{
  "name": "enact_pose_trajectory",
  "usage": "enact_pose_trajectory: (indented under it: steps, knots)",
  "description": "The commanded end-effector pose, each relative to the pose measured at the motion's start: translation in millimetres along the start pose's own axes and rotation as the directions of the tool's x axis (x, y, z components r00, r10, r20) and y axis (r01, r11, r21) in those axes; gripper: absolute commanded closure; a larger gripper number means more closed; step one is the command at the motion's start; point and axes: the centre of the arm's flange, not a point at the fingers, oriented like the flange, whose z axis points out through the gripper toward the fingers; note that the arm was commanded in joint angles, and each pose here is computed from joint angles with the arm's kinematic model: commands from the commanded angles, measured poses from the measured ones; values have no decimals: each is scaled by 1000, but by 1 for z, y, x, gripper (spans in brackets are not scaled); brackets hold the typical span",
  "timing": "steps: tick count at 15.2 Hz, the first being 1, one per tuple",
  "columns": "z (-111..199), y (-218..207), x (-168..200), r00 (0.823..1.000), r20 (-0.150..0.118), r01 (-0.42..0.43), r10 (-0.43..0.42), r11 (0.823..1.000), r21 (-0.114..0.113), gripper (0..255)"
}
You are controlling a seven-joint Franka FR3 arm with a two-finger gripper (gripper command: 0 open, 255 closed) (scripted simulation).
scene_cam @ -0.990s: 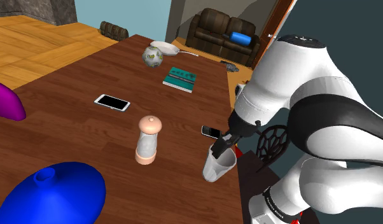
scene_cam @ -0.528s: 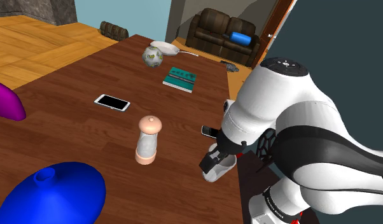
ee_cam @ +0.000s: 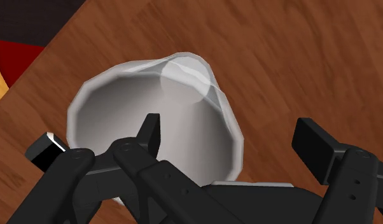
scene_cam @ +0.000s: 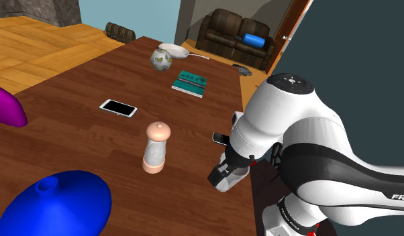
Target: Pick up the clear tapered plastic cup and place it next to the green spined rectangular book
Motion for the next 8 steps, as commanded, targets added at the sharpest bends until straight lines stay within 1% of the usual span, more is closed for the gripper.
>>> enact_pose_trajectory:
  steps: [1, 3, 4, 8]
  knots:
    - [0, 0, 0, 1000, 0, 0, 0, 1000, 0, 0]
    - [0, 0, 0, 1000, 0, 0, 0, 1000, 0, 0]
    - [0, 0, 0, 1000, 0, 0, 0, 1000, 0, 255]
    - [0, 0, 0, 1000, 0, 0, 0, 1000, 0, 255]
